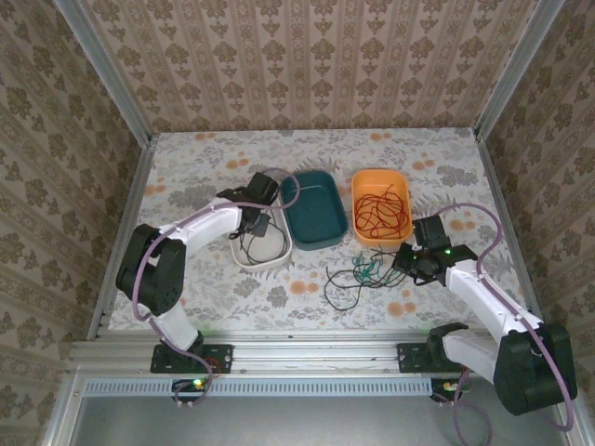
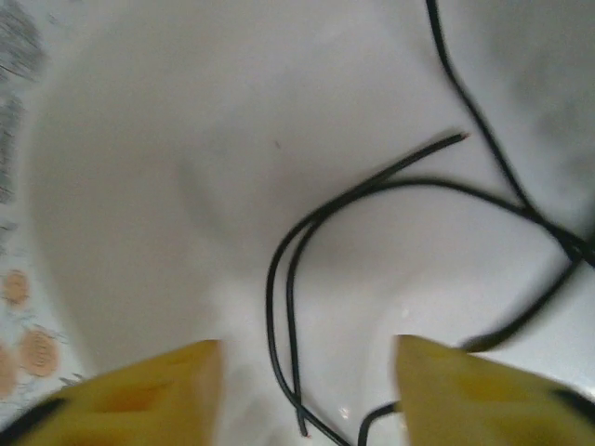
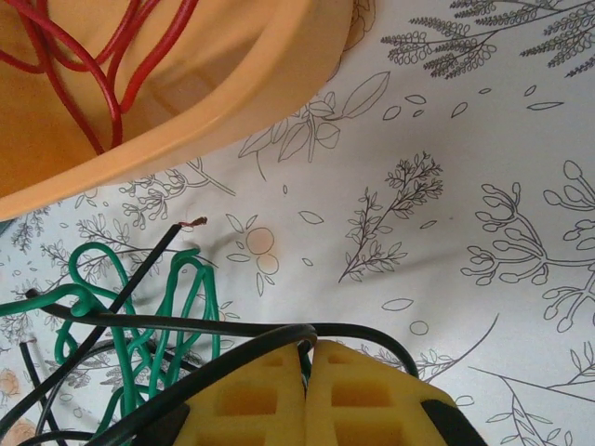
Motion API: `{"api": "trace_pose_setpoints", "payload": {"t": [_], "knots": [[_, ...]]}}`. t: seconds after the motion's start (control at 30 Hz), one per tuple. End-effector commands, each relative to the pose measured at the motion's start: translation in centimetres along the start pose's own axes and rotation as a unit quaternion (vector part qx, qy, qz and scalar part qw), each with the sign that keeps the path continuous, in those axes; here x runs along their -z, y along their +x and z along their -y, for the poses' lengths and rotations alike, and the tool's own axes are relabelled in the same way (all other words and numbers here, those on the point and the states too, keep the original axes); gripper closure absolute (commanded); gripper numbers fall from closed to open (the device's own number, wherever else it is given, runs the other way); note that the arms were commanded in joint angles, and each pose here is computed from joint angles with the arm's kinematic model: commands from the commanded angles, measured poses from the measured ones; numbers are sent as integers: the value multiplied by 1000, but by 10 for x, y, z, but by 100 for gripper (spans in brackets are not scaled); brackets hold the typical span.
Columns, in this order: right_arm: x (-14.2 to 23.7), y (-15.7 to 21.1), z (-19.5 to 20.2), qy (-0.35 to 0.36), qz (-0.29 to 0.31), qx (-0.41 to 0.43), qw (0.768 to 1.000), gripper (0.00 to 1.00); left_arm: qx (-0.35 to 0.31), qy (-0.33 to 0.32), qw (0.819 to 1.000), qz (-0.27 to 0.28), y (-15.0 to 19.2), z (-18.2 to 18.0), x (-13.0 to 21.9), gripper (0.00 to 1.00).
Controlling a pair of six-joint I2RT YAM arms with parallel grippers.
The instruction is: Untangle the cables
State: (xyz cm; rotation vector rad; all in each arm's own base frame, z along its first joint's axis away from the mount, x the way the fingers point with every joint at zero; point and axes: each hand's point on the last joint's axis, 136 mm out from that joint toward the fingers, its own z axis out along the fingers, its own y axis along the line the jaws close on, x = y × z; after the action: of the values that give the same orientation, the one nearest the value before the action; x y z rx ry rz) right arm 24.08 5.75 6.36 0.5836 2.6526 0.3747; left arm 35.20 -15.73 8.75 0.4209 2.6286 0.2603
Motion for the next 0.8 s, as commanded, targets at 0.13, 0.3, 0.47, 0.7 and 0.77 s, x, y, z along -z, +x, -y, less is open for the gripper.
{"api": "trace_pose_setpoints", "payload": {"t": [0.13,0.3,0.47,0.7,0.77], "knots": [[6,-6,5,8,25,-3,1000,100,53,-101,990,83,-43,-53,74,20],[9,-7,6,7,37,-6,999,100,-29,95,981,164,-65,21,124,21],[6,-6,6,8,32,-9,999,100,-234,345,891,179,-25,169,177,15],[6,-8,8,18,28,-26,999,100,-404,335,831,187,13,276,159,12],[5,-10,7,21,28,-42,999,100,-413,343,822,188,17,291,156,13]]}}
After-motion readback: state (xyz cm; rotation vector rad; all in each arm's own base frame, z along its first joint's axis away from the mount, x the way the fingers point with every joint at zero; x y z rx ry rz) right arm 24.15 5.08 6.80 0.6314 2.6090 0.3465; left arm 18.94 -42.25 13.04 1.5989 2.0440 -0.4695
